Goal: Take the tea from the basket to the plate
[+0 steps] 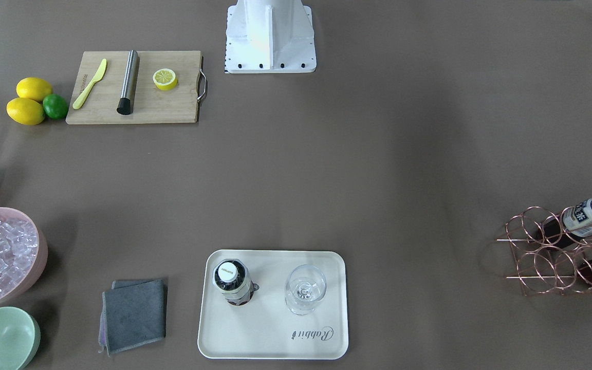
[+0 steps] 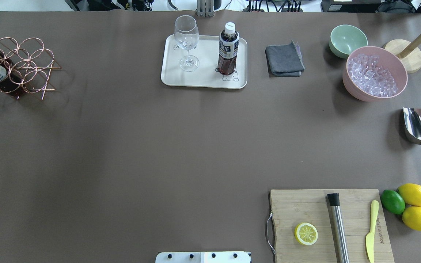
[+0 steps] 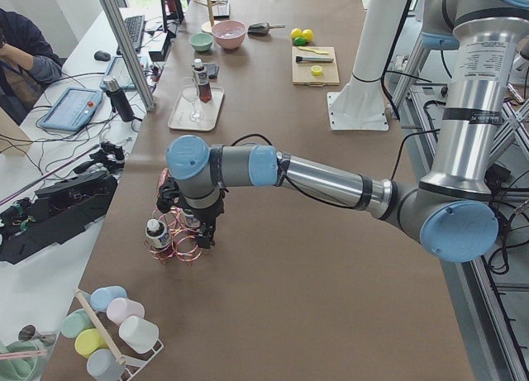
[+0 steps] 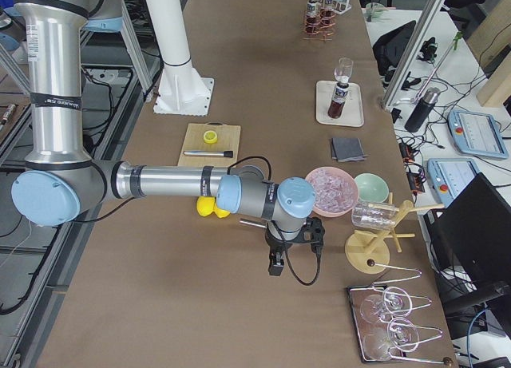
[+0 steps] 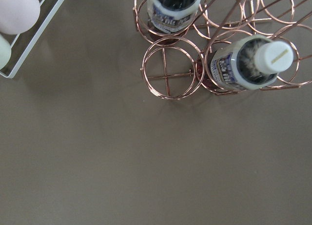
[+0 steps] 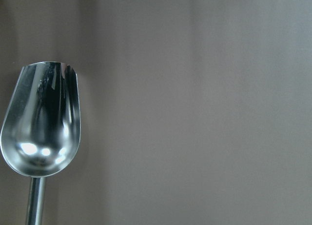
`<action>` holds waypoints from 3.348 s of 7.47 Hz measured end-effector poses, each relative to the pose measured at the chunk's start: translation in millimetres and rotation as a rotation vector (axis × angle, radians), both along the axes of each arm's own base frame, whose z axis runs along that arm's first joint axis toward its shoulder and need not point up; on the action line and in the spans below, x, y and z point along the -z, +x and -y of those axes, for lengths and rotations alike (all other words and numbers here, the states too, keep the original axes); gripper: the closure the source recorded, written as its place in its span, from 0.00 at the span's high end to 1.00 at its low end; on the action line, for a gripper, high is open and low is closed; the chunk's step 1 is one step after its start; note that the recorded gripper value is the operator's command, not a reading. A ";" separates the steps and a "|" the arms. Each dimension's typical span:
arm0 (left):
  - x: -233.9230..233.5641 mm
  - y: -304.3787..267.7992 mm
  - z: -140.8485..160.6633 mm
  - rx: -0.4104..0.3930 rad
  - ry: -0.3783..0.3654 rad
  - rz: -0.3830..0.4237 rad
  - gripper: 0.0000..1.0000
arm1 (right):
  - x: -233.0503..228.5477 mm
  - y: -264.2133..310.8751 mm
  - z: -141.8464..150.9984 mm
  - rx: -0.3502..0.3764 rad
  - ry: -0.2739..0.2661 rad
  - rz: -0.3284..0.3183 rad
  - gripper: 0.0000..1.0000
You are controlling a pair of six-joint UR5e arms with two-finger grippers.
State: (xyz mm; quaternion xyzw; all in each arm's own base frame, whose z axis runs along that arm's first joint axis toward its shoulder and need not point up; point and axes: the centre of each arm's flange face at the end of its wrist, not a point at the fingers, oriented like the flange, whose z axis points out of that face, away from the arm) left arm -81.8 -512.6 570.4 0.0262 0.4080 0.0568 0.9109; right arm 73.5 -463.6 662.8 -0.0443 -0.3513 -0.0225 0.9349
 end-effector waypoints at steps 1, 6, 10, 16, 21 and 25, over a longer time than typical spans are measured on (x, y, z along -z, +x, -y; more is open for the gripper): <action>-17.7 1.2 -14.7 0.021 -0.025 0.000 0.98 | 0.1 -0.2 0.0 0.000 0.000 0.000 1.00; -44.4 26.4 -48.1 0.098 -0.164 0.047 0.98 | -0.2 -1.4 0.5 0.003 0.001 -0.001 1.00; -64.4 26.6 -92.0 0.125 -0.065 0.049 0.98 | -2.4 -1.1 -0.6 0.005 -0.004 -0.008 1.00; -65.4 25.3 -97.5 0.130 -0.014 0.063 0.98 | -4.5 -1.1 -0.8 0.007 -0.006 -0.010 1.00; -64.3 25.3 -96.6 0.130 -0.011 0.062 0.98 | -3.8 -1.2 -0.7 0.006 -0.005 -0.008 1.00; -64.7 25.4 -97.2 0.130 -0.012 0.061 0.98 | -3.9 -1.1 -1.3 0.006 -0.005 -0.009 1.00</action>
